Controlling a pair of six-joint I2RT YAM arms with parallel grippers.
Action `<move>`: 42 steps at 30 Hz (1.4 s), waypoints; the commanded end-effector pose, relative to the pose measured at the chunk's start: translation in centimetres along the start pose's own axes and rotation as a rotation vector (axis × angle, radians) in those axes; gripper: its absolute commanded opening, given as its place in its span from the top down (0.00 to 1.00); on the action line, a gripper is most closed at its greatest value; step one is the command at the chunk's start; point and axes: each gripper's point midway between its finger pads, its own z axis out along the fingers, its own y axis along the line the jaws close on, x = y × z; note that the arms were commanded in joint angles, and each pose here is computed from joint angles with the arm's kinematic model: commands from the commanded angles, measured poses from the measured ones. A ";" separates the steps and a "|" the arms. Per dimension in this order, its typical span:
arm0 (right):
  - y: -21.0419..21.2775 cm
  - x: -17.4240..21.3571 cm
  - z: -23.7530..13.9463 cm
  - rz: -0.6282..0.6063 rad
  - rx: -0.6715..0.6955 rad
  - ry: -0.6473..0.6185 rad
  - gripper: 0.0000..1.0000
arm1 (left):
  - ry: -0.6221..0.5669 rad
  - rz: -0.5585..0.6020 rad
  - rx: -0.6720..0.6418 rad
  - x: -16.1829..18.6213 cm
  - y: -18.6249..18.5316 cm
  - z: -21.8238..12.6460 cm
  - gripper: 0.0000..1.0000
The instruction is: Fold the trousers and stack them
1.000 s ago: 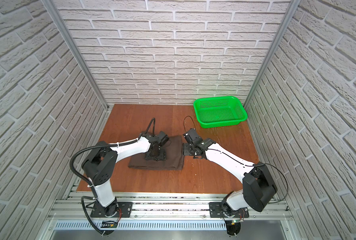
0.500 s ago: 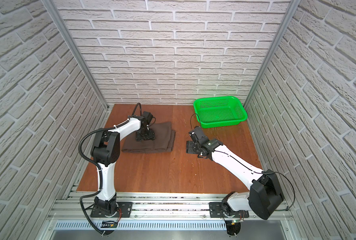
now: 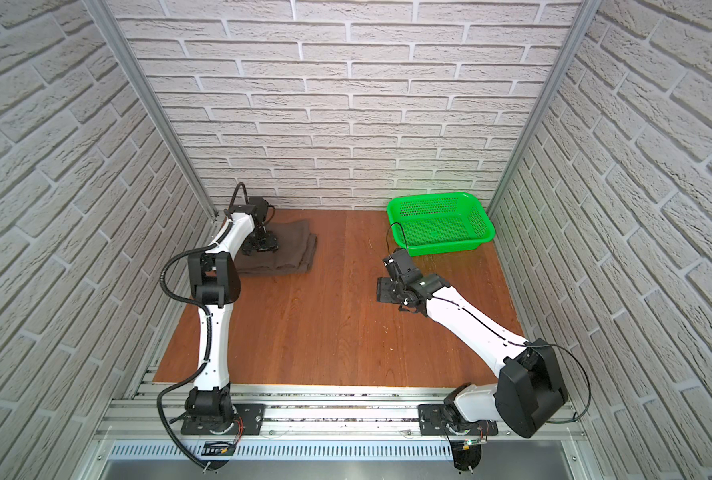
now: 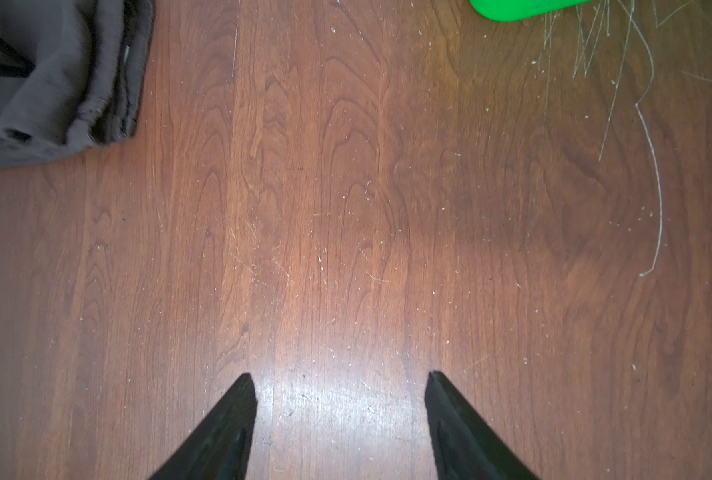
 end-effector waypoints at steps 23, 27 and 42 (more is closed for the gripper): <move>-12.8 -6.4 -7.4 -0.096 0.447 -0.752 0.26 | -0.922 -0.211 0.057 9.5 9.4 -24.7 0.02; -15.2 -6.0 -6.1 -0.094 0.541 -0.764 0.21 | -0.928 -0.240 -0.029 13.2 11.6 -21.9 0.02; -17.8 -4.9 1.6 -0.035 0.503 -0.726 0.15 | -0.995 -0.249 -0.183 16.6 14.1 -16.2 0.02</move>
